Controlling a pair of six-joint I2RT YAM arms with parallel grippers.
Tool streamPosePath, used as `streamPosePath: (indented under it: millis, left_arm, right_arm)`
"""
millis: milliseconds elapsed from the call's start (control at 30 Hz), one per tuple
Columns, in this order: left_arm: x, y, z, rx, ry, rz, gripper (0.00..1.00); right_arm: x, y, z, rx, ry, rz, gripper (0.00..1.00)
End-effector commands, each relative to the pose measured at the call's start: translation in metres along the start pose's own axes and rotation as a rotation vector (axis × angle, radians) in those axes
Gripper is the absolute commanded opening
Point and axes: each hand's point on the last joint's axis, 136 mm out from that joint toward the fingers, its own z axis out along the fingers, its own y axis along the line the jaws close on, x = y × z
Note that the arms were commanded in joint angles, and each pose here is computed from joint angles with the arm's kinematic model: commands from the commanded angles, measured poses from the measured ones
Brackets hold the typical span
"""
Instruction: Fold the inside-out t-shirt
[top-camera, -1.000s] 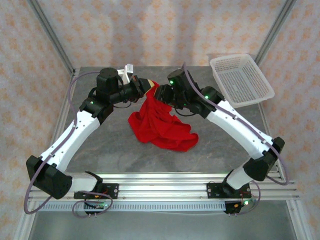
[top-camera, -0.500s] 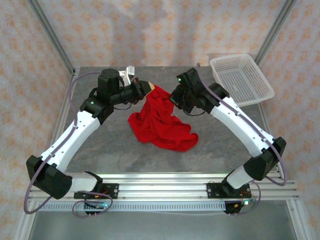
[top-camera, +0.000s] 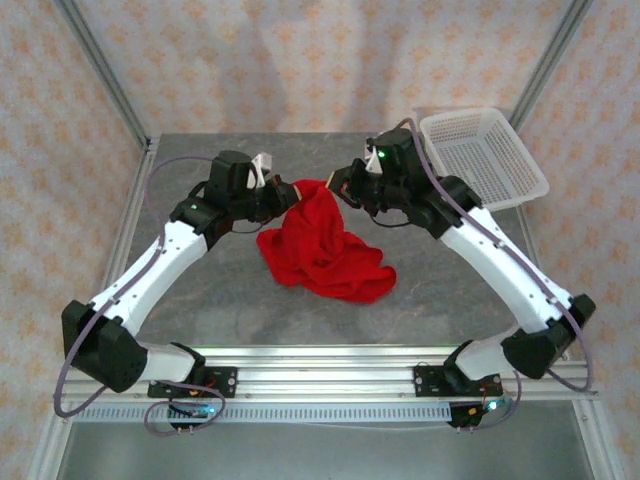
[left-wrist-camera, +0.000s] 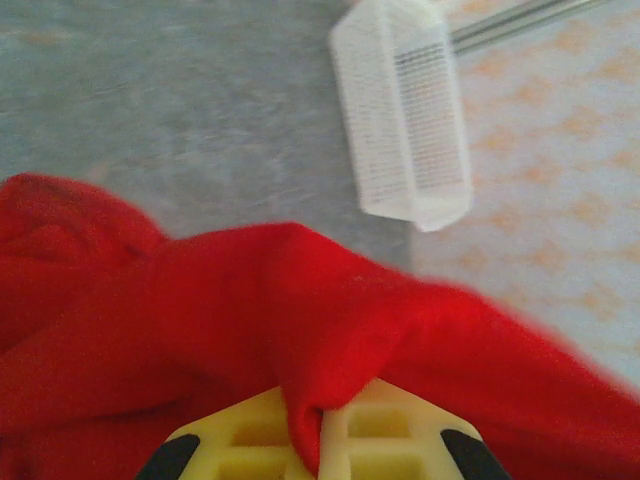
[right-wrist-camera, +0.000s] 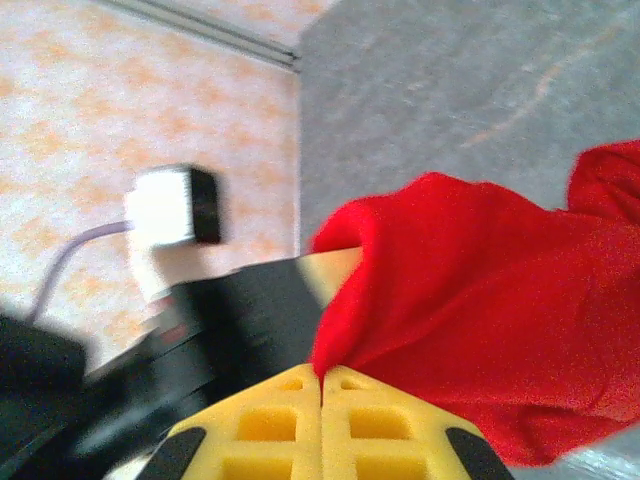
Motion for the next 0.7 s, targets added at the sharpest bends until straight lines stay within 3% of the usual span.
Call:
streamPosePath:
  millis: [0,100,167,333,433,533,600,667]
  left_arm:
    - [-0.013,0.035,-0.005,-0.135,-0.071,-0.004,0.12]
    - [-0.022,0.032,-0.017,-0.155,-0.104,0.025,0.32]
    - [-0.025,0.029,-0.028,-0.173,-0.117,0.062,0.40]
    - [-0.022,0.023,-0.051,-0.175,-0.139,0.131,0.38]
    - [-0.006,0.041,-0.046,-0.220,-0.077,0.101,0.38]
    - [0.009,0.076,-0.045,-0.358,-0.038,0.058,0.40]
    - [0.016,0.094,-0.039,-0.419,-0.005,0.025,0.42]
    - [0.017,0.099,-0.022,-0.412,0.028,-0.008,0.45]
  right_arm:
    - [-0.005,0.034,-0.020,-0.166,-0.046,-0.093,0.00]
    - [-0.007,0.036,-0.021,-0.191,-0.068,-0.087,0.00]
    - [-0.010,0.032,-0.020,-0.179,-0.085,-0.085,0.00]
    - [-0.009,-0.004,-0.005,-0.038,-0.070,-0.098,0.00]
    - [0.005,-0.057,0.012,0.196,0.024,-0.166,0.00]
    - [0.028,-0.104,0.030,0.389,0.188,-0.218,0.10]
    - [0.040,-0.115,0.049,0.424,0.266,-0.238,0.24]
    - [0.045,-0.116,0.073,0.414,0.310,-0.238,0.32]
